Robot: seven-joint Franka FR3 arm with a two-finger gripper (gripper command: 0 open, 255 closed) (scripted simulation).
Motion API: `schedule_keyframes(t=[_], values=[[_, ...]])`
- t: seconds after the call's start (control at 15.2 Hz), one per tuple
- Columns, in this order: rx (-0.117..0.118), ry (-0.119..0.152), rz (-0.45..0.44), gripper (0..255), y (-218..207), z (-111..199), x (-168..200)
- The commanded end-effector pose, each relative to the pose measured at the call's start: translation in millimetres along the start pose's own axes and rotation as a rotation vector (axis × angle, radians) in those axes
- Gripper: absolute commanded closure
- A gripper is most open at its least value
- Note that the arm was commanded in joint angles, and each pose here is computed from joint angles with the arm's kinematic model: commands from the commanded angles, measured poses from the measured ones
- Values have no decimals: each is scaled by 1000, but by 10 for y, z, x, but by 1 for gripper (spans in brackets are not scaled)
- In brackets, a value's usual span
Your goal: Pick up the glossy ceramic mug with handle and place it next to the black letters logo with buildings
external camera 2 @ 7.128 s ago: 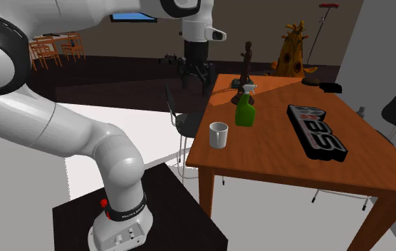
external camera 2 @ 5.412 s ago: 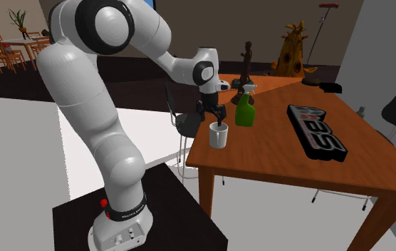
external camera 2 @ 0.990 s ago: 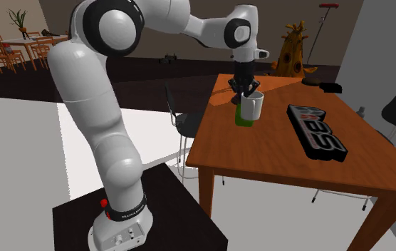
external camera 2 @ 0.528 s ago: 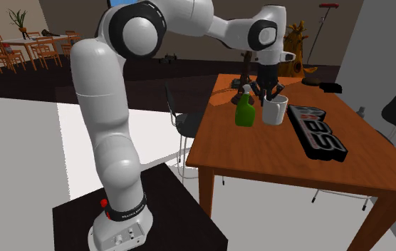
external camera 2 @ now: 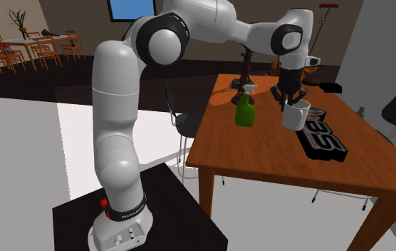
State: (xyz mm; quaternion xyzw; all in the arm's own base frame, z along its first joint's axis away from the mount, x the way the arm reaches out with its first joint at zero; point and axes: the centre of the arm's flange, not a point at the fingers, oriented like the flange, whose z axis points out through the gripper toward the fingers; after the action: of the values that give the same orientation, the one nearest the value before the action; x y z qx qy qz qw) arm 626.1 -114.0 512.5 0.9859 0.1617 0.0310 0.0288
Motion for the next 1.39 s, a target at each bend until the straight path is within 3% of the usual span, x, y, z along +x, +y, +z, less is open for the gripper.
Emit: schedule_keyframes(t=[0.0, 1.32], values=[[0, 1, -1, 255, 19, 90, 0], [0, 1, -1, 255, -51, 1142, -54]])
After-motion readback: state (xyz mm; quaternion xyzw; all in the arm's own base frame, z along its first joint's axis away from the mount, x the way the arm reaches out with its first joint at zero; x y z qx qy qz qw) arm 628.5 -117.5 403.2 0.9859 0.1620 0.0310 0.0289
